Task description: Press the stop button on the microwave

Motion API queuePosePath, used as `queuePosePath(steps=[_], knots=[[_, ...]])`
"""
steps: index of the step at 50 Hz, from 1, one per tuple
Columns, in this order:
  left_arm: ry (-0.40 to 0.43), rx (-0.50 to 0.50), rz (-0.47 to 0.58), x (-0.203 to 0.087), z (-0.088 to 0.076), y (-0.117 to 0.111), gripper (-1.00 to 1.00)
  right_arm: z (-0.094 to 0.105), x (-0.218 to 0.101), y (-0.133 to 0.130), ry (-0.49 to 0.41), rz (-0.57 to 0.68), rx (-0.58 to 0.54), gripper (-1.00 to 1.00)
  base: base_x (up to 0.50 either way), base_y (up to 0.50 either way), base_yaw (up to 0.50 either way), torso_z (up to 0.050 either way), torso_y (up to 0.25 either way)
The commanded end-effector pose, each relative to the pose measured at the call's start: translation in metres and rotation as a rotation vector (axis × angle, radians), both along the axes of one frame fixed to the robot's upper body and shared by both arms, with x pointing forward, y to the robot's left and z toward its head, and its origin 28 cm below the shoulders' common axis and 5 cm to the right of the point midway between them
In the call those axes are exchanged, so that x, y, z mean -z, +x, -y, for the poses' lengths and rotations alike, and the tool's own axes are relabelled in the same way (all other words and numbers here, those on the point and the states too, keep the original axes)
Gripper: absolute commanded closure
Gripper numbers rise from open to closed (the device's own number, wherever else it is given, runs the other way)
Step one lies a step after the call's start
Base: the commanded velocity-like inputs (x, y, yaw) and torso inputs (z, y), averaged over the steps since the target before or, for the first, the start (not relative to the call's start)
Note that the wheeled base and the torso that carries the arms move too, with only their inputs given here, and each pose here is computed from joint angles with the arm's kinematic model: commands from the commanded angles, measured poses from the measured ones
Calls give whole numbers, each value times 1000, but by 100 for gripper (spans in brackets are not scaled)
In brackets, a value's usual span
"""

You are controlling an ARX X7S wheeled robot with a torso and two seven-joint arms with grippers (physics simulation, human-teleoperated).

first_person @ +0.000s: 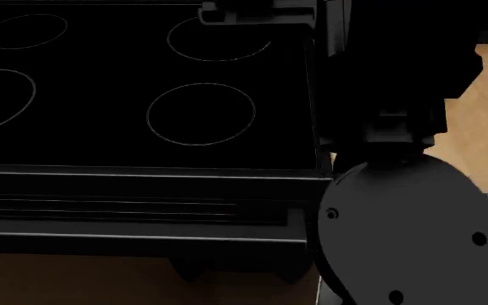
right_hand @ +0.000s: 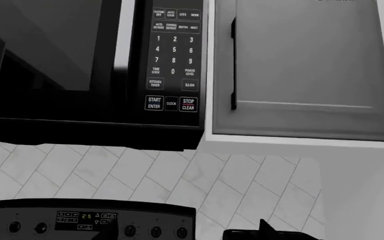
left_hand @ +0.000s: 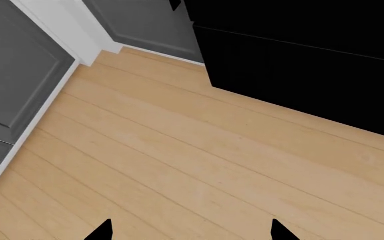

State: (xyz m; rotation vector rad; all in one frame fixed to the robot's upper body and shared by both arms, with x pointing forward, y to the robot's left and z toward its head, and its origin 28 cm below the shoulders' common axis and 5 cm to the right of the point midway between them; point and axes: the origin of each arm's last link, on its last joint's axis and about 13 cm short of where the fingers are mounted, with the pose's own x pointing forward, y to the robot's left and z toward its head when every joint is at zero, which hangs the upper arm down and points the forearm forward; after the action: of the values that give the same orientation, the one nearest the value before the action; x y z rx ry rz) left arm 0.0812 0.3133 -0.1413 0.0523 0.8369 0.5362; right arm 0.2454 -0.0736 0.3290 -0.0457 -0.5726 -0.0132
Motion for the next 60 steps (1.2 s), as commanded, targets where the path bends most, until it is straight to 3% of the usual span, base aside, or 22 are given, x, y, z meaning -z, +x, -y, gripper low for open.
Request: queuePosePath(steps=[1, 8, 23, 27, 38, 48, 60], knots=[[-2, -4, -8, 0, 0, -2, -100, -3, -63, 37, -26, -34, 57, -100, 0, 0, 0, 0, 0], [-2, -4, -8, 0, 0, -2, -100, -2, -100, 70, 2, -89, 77, -100, 0, 0, 0, 0, 0], [-2, -4, -8, 0, 0, -2, -100, -12, -149, 90, -11, -115, 129, -100, 0, 0, 0, 0, 0], [-2, -4, -8, 0, 0, -2, -100, -20, -154, 85, -55, -106, 119, -100, 0, 0, 0, 0, 0], [-2, -4, -8, 0, 0, -2, -100, -29, -183, 83, -26, -75, 77, -100, 0, 0, 0, 0, 0], [-2, -4, -8, 0, 0, -2, -100, -29, -200, 72, 3, 38, -24, -100, 0, 0, 0, 0, 0], [-2, -4, -8, 0, 0, -2, -100, -33, -210, 59, 16, 162, -25, -100, 82, 0, 0, 0, 0]])
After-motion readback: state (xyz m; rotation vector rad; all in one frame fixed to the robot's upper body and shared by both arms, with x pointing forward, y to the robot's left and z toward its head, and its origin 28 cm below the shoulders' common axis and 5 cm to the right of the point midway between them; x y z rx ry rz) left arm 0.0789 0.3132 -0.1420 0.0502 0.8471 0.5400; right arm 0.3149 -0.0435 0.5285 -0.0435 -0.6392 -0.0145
